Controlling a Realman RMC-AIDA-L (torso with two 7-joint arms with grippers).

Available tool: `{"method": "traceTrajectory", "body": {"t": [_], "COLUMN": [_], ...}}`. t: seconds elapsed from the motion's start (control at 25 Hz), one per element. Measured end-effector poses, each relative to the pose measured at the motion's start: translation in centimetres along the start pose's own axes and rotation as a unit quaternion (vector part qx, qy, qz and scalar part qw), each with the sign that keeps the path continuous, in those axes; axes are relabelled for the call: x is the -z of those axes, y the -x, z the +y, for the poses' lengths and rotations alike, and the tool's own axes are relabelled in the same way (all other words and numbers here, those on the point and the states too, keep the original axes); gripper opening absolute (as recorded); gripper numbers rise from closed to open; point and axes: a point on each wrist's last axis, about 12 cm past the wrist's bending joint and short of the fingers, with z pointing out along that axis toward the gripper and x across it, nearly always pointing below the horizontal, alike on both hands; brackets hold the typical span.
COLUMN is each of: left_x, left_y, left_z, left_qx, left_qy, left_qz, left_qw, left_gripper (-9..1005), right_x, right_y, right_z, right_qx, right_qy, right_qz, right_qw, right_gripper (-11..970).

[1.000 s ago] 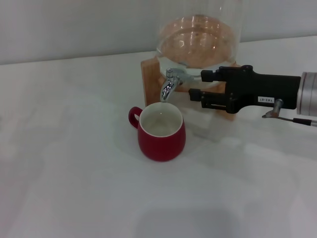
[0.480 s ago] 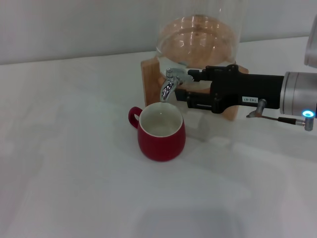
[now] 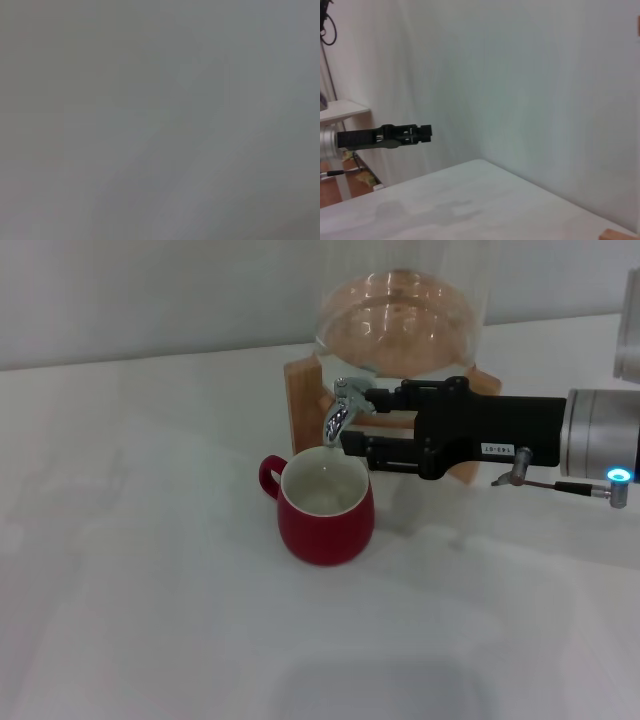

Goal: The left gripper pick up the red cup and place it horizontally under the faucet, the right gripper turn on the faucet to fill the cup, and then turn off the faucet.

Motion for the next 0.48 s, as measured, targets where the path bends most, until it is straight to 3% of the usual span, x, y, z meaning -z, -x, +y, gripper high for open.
{"method": "traceTrajectory", "body": {"t": [0.48], "left_x": [-0.20], "left_y": [0.04], "left_z": [-0.11], "left_qx": [0.000], "left_qy": [-0.002], "left_qz": [-0.001], "left_qw": [1.000], "left_gripper": [705], "right_x": [-0.36], "right_y": [0.15], "right_z": [0.45], "right_qx": [0.006], "right_qy": [0.018], "right_qz": [0.004], "right_qw": [1.000], "right_gripper": [631]}}
